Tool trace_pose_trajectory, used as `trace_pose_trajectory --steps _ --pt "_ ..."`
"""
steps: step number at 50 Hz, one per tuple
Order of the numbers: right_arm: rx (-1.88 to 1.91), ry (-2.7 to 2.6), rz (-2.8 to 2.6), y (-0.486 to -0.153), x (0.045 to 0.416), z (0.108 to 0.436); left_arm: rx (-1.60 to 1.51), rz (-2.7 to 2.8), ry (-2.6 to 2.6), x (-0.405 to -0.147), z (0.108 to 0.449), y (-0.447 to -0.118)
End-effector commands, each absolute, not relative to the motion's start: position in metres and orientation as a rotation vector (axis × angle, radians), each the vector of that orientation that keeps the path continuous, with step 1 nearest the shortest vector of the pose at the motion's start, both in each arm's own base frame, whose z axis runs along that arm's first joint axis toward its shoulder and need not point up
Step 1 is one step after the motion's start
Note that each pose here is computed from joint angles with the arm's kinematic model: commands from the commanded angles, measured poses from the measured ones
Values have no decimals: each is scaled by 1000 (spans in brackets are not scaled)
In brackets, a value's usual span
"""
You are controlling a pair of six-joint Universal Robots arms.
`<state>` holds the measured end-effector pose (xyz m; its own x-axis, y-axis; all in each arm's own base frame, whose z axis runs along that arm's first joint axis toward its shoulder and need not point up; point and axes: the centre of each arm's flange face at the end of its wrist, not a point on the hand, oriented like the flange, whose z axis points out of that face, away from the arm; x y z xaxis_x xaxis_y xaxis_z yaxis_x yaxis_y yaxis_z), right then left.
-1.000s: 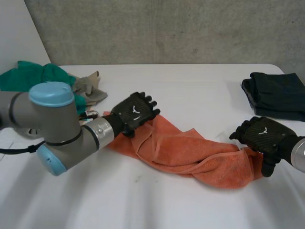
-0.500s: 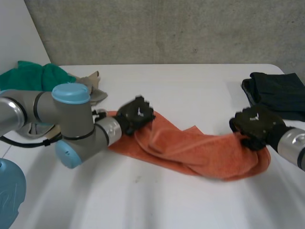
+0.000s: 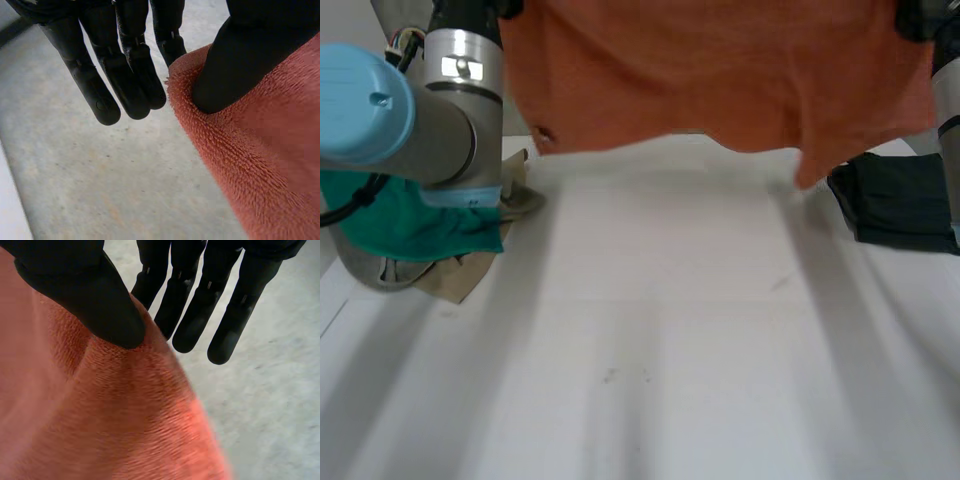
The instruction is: Fold the laundry.
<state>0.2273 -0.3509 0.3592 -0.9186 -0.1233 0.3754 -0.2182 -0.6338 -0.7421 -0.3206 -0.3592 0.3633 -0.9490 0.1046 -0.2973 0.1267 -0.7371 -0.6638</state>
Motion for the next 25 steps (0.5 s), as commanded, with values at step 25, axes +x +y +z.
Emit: trace_pose_trajectory --steps 25 --pt "1092 -2341 1811 -326 188 170 1093 -2109 1913 -269 191 -241"
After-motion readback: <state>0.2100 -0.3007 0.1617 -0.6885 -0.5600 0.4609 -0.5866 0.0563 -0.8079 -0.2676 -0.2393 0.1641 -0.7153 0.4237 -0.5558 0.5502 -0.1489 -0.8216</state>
